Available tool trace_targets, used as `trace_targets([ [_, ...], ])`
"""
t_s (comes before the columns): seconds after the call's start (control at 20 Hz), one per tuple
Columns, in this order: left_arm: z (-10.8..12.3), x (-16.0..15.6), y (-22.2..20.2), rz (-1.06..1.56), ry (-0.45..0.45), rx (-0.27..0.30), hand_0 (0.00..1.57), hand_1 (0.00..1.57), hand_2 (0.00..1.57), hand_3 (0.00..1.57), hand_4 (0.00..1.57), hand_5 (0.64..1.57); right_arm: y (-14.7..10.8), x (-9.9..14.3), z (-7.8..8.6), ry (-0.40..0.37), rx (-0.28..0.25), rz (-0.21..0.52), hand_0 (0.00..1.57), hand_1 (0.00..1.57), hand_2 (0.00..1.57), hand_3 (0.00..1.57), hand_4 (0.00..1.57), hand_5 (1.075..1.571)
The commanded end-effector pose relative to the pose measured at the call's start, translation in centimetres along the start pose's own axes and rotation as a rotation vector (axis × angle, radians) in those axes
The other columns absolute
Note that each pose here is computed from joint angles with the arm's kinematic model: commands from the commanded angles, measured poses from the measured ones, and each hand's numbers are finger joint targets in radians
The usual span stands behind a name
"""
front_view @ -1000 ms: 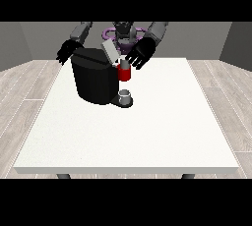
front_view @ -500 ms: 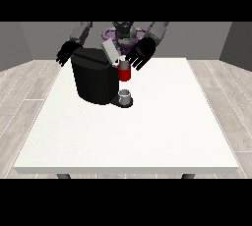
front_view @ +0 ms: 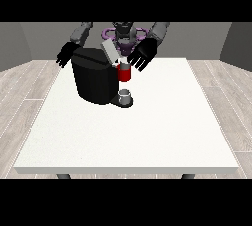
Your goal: Insert the coffee pod into the coffee machine and close the lid
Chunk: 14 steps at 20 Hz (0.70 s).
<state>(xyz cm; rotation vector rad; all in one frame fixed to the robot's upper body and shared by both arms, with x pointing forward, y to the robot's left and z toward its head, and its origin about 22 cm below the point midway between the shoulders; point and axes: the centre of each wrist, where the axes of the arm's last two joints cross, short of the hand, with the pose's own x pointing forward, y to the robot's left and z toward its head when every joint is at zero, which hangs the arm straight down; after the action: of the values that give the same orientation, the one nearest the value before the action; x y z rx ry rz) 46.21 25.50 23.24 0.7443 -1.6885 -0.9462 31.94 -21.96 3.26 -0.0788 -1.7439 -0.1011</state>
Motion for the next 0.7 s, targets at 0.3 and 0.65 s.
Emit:
trace_targets([
  [0.3,-0.3,0.5,-0.7,-0.104,0.015,-0.116,0.0,0.0,0.0,0.0,0.0,1.571,0.6,-0.1,-0.3,0.015,-0.007,0.016,0.0,0.0,0.0,0.0,0.44,1.571],
  [0.65,-0.2,0.3,0.7,-0.086,0.024,-0.095,0.0,0.0,0.0,0.0,0.0,1.571,0.0,0.5,-0.6,0.02,0.004,0.025,0.0,0.0,0.0,0.0,0.39,1.571],
])
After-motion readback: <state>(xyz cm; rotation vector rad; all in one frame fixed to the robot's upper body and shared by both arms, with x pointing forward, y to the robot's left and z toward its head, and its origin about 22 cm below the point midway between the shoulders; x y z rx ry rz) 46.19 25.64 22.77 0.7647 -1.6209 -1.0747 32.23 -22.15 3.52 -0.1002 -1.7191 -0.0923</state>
